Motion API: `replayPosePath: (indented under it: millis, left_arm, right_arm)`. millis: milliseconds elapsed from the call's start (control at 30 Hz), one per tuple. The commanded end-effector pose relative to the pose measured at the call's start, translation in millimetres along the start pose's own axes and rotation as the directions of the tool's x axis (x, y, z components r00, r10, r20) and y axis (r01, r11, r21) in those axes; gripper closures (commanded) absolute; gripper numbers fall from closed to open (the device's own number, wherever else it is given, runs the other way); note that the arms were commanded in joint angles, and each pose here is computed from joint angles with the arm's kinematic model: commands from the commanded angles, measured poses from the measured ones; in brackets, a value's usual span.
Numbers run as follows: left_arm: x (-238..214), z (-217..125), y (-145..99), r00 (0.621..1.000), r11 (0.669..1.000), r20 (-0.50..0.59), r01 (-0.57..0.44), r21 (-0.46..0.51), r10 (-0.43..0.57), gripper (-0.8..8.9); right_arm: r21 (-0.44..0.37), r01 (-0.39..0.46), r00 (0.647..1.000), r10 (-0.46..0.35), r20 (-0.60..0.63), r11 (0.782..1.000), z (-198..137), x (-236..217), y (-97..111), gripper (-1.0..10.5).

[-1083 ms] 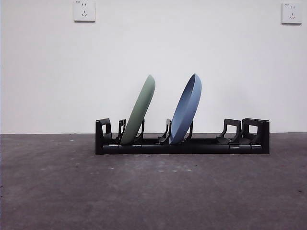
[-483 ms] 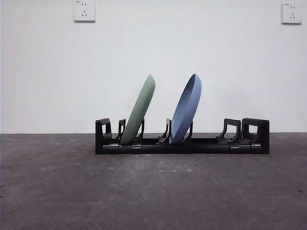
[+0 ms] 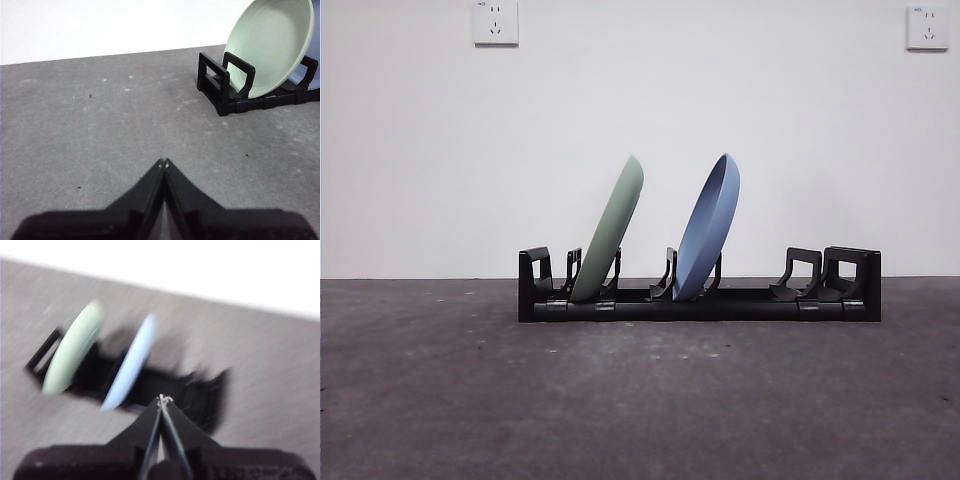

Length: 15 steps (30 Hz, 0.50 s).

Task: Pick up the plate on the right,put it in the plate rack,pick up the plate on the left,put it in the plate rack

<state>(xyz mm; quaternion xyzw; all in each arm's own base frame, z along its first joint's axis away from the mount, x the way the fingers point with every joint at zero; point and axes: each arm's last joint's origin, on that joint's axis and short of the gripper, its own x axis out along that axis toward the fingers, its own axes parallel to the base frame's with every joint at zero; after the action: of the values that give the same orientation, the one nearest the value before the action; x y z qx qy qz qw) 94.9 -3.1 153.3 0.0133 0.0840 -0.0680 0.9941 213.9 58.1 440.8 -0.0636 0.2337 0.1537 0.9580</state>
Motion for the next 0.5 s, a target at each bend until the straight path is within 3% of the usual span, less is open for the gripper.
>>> replayPosePath:
  millis: [33,233,400,500]
  left_arm:
    - [1,-2,0,1.000,1.000,0.000,-0.003,-0.008,0.003,8.17]
    - [1,-2,0,1.000,1.000,-0.001,-0.003,-0.008,0.003,8.17]
    - [1,-2,0,1.000,1.000,-0.001,-0.003,-0.008,0.003,8.17]
    - [1,-2,0,1.000,1.000,-0.001,-0.003,-0.008,0.003,8.17]
  right_arm:
    - [-0.029,0.043,0.994,-0.039,0.104,0.999,0,-39,-3,9.4]
    - [0.065,0.254,0.928,-0.262,0.264,0.965,-27,-113,-20,9.4]
    - [0.094,0.323,0.864,-0.334,0.376,0.942,-64,-116,-19,9.4]
    - [0.097,0.330,0.842,-0.339,0.420,0.939,-95,-103,-16,9.4]
